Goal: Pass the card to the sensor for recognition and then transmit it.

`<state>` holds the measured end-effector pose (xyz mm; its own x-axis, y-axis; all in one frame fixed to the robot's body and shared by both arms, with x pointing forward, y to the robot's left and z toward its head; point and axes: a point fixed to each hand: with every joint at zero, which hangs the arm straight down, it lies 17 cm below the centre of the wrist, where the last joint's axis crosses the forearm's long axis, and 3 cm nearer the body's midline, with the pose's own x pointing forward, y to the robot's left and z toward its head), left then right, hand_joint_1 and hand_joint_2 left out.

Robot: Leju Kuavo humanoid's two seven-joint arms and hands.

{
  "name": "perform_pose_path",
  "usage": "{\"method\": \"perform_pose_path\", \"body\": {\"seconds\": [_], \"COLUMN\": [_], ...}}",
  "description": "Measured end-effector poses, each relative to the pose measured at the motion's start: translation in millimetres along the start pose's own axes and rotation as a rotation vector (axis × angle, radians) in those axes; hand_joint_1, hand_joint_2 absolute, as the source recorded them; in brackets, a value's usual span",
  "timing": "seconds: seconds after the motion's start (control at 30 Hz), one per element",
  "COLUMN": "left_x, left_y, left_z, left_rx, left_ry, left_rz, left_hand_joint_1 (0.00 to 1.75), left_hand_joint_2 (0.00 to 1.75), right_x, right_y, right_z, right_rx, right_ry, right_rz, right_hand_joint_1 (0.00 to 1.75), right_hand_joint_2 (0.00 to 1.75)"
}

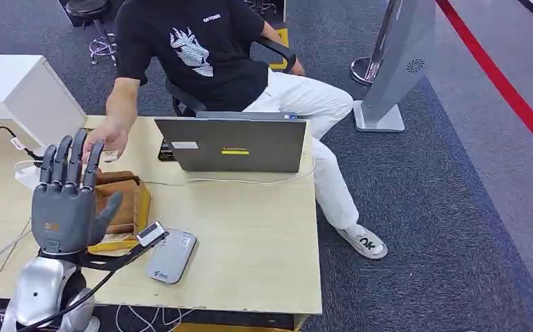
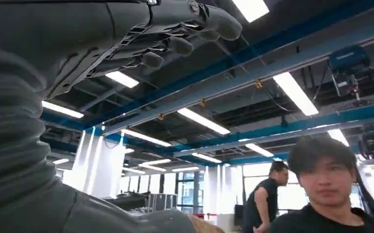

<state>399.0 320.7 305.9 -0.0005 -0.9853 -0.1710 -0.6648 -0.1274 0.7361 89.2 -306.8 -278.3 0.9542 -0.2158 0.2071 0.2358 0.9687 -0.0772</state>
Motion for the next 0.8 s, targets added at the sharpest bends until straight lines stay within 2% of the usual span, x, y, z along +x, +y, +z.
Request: {"method": "perform_pose_path", "body": {"seconds": [0.8], "left_x": [-1], "left_y": [-25], "left_z": [9], "left_rx": [-0.061], "left_ry": [-0.045], "left_rz": [-0.039], "left_hand_joint_1": [0.0], "left_hand_joint_2": [1.75], "right_x": [-1], "right_y": [0], "right_z": [0], "right_rx": [-0.001], "right_ry": [0.001], "right_rz": [0.013], "right_hand_joint_1": [0.0], "right_hand_joint_2": [1.75]}}
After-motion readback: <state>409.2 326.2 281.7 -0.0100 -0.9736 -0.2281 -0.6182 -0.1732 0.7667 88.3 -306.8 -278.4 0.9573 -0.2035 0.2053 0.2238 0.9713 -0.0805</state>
